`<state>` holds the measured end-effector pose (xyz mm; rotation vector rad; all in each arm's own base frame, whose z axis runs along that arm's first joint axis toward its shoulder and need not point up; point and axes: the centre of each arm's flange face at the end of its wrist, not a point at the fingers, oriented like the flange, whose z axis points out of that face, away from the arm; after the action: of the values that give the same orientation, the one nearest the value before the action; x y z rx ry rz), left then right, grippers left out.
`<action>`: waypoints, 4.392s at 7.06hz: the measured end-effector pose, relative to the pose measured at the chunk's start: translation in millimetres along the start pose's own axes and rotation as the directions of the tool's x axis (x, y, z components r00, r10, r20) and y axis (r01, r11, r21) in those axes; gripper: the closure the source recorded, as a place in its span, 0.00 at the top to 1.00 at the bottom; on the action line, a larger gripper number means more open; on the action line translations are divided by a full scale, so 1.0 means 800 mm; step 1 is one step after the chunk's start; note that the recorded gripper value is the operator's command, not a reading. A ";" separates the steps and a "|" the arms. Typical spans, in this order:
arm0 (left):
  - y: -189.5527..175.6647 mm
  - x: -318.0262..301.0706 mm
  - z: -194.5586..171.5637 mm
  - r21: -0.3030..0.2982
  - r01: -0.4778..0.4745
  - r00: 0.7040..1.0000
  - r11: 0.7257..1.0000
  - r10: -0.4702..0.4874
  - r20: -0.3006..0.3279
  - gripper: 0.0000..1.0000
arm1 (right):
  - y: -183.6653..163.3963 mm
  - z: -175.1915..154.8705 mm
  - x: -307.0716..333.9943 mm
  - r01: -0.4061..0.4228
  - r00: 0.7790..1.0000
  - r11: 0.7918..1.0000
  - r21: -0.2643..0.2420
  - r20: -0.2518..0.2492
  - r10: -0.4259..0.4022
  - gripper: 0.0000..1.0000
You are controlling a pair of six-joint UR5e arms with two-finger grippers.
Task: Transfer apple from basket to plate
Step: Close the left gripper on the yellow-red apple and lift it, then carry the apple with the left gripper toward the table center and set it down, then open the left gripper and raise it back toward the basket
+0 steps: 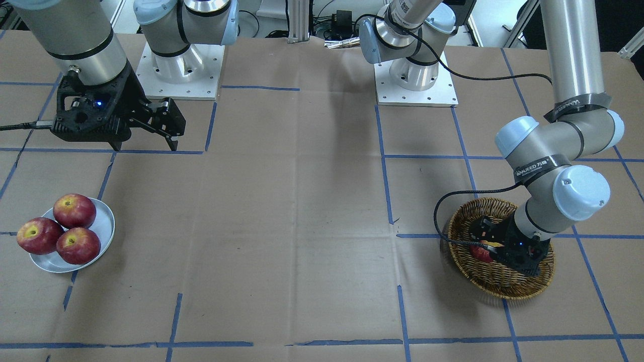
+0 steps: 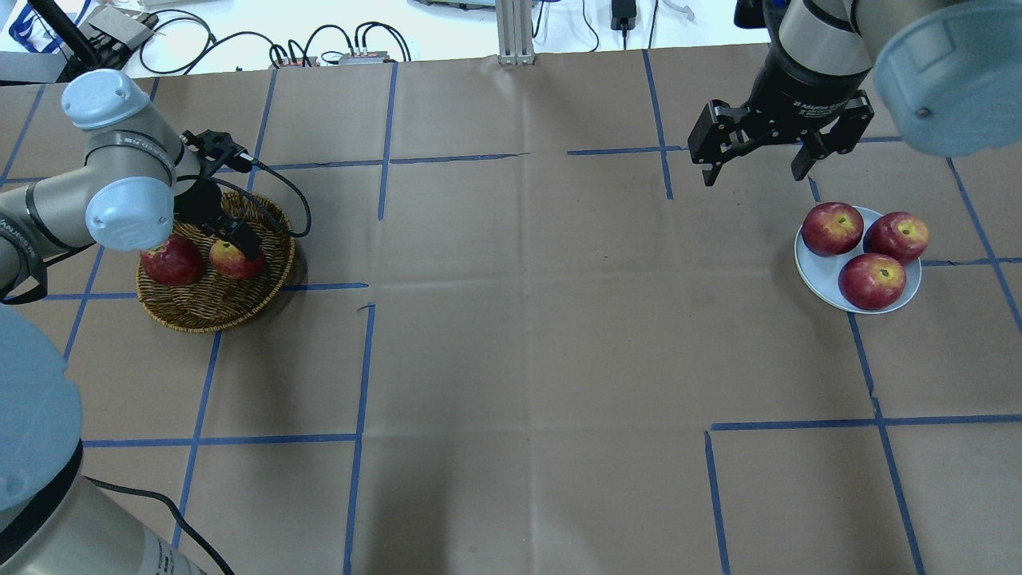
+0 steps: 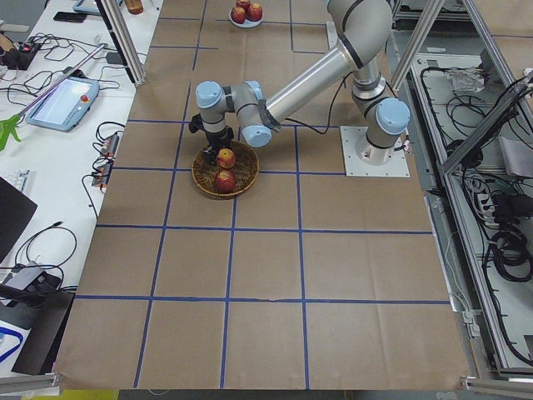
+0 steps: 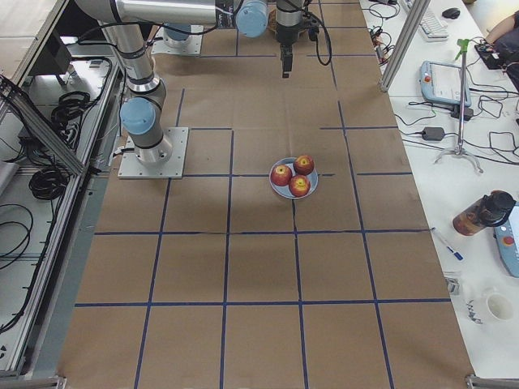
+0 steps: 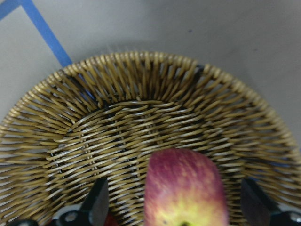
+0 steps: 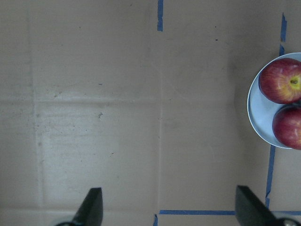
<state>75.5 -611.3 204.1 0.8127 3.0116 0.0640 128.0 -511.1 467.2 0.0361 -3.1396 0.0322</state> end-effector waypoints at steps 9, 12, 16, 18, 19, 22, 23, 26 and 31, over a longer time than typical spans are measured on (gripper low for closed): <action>-0.039 0.081 -0.092 0.056 -0.016 0.998 0.998 0.013 0.059 0.39 | 0.000 0.000 0.000 -0.001 1.000 1.000 0.000 0.001 0.001 1.00; -0.109 0.233 -0.119 0.089 -0.020 0.998 0.996 0.015 0.053 0.39 | 0.000 0.000 0.000 0.000 1.000 1.000 0.000 0.001 0.000 1.00; -0.170 0.423 -0.065 0.085 -0.040 0.999 0.996 0.041 -0.003 0.39 | 0.000 0.000 0.000 0.000 1.000 1.000 0.000 0.001 0.000 1.00; -0.198 0.470 -0.035 0.098 -0.044 0.999 0.994 0.044 -0.004 0.40 | 0.000 0.000 0.000 0.000 1.000 1.000 0.000 0.001 0.000 1.00; -0.211 0.495 -0.024 0.098 -0.062 0.998 0.993 0.062 0.001 0.40 | 0.000 0.000 0.000 0.000 1.000 1.000 0.000 0.001 0.000 1.00; -0.218 0.518 -0.002 0.081 -0.081 0.997 0.993 0.082 -0.003 0.66 | 0.000 0.000 0.000 0.000 1.000 1.000 0.000 0.001 0.000 1.00; -0.218 0.519 0.000 0.079 -0.080 0.997 0.994 0.080 -0.005 0.92 | 0.000 0.000 0.000 0.000 1.000 1.000 0.000 0.001 0.000 1.00; -0.220 0.514 -0.014 0.101 -0.031 0.999 0.994 0.032 -0.006 0.99 | 0.000 0.000 0.000 0.000 1.000 1.000 0.000 0.001 0.000 1.00; -0.117 0.347 -0.266 0.076 0.182 0.983 0.980 -0.182 -0.010 1.00 | -0.003 -0.002 0.001 0.000 1.000 1.000 0.007 0.001 0.000 1.00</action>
<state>-218.5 -559.5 409.9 0.5376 3.0926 -0.0538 127.5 -513.7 469.2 0.0357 -3.1408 0.0427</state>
